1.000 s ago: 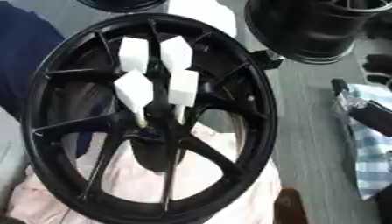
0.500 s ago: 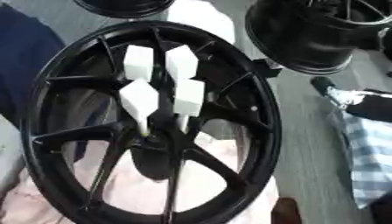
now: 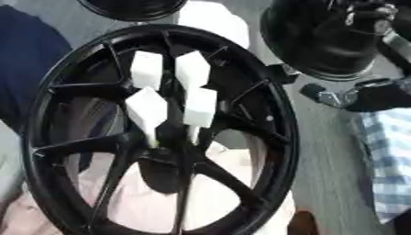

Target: Pull the pin out of the wheel hub.

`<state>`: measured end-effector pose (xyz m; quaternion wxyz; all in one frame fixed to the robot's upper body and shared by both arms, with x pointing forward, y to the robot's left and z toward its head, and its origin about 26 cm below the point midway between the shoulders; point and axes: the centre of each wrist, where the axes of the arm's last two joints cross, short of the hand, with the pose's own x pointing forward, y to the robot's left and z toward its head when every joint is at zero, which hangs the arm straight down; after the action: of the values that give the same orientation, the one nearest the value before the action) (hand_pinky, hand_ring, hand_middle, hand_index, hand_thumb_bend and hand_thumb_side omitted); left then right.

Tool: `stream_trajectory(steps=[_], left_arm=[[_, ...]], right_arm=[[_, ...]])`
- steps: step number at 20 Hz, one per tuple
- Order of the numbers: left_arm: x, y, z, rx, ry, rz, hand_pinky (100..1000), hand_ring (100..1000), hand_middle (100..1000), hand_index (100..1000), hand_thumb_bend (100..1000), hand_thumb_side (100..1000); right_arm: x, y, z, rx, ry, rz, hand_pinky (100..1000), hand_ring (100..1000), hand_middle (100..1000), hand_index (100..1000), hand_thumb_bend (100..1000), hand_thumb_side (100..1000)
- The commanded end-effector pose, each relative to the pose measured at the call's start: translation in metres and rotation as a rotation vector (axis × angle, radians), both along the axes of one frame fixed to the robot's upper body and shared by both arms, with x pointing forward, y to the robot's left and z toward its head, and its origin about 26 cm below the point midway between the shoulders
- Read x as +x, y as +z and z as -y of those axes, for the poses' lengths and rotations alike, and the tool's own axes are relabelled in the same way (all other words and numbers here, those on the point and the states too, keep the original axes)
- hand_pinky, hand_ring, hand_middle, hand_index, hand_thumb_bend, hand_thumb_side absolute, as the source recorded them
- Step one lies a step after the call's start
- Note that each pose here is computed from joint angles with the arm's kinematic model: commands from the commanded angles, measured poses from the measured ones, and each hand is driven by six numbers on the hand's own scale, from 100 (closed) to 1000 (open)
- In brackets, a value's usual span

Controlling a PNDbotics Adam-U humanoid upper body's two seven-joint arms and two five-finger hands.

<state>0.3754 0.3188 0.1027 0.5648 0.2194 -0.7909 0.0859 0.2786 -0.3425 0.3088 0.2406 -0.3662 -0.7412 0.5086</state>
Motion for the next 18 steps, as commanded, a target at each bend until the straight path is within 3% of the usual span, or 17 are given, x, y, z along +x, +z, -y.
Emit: stream_trajectory(steps=[1,6,12,18], left_arm=[[0.002,0.014,0.003,0.017,-0.020,0.040,540,570,472,665,100,866],[0.004,0.019,0.006,0.026,-0.034,0.052,541,570,473,665,100,867],[0.006,0.027,0.009,0.039,-0.050,0.071,541,571,472,665,100,868],[0.005,0.028,0.008,0.044,-0.051,0.071,541,571,472,665,100,869]], right_arm=[[-0.006,0.031,-0.007,-0.135,0.031,0.005,833,760,658,762,539,290],[-0.008,0.054,-0.022,-0.172,0.102,-0.015,837,762,660,762,537,289],[-0.007,0.064,-0.035,-0.199,0.172,-0.052,825,762,654,758,544,290],[-0.007,0.070,-0.041,-0.157,0.195,-0.146,782,749,630,752,582,335]])
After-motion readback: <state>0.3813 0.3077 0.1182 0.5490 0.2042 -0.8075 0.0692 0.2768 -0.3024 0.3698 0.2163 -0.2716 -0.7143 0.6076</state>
